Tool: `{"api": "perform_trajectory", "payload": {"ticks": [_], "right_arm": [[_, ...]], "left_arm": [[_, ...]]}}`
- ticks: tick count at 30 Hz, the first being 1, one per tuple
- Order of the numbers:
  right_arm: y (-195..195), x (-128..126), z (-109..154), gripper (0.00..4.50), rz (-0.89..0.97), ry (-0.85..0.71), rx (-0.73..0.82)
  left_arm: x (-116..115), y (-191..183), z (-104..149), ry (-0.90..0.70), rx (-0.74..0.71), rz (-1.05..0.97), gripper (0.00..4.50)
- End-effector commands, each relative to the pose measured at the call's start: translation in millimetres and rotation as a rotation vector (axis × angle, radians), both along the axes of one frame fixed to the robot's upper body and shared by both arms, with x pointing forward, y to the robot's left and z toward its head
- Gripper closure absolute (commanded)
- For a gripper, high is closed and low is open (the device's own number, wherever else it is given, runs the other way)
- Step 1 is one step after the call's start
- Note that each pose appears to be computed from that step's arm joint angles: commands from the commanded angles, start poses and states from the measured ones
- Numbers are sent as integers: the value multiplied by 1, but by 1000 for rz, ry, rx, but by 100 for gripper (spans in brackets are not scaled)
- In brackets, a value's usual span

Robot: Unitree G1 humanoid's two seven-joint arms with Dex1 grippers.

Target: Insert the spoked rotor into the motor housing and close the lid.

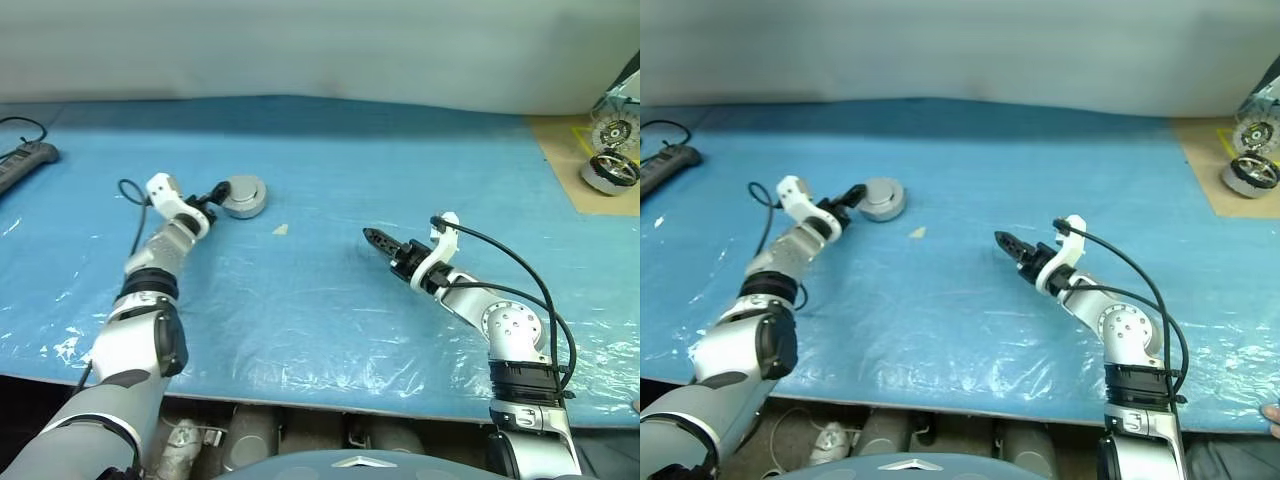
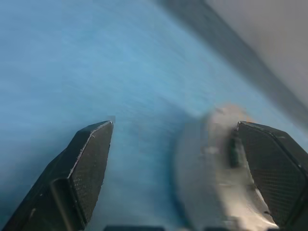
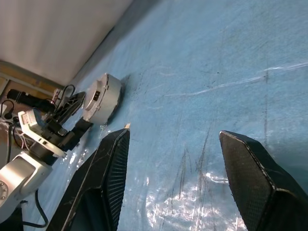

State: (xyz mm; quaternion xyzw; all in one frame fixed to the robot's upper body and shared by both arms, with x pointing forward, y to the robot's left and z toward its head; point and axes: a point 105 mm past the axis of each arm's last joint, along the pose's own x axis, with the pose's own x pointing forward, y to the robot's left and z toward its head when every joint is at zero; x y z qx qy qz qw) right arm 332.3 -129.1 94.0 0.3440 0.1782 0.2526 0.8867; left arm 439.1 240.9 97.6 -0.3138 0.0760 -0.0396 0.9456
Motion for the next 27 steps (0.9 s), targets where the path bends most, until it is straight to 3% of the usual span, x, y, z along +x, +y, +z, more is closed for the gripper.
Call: {"api": "perform_trajectory", "payload": {"ticks": [1,5,8,11,14,17,22,27], "right_arm": [[4,-2,10,136,25,-53,-10],[4,-5,31,136,28,-209,-166],[-4,-6,37,136,-16,-318,-415],[-36,-2,43,136,-229,-408,-716],[-66,-7,50,136,-431,-427,-828],[-83,-27,47,136,-550,-449,-962],[-86,-65,26,136,-627,-387,-1002],[-90,-69,20,136,-674,-344,-971]], "left_arm": [[-3,12,12,-48,26,-3,3],[-11,-7,52,-206,119,-162,3],[-19,-32,72,-302,242,-244,3],[-36,-71,81,-408,474,-319,3],[-54,-97,71,-427,555,-349,3],[-77,-115,42,-420,700,-368,3],[-105,-116,7,-320,678,-315,3],[-109,-107,4,-296,699,-269,3]]}}
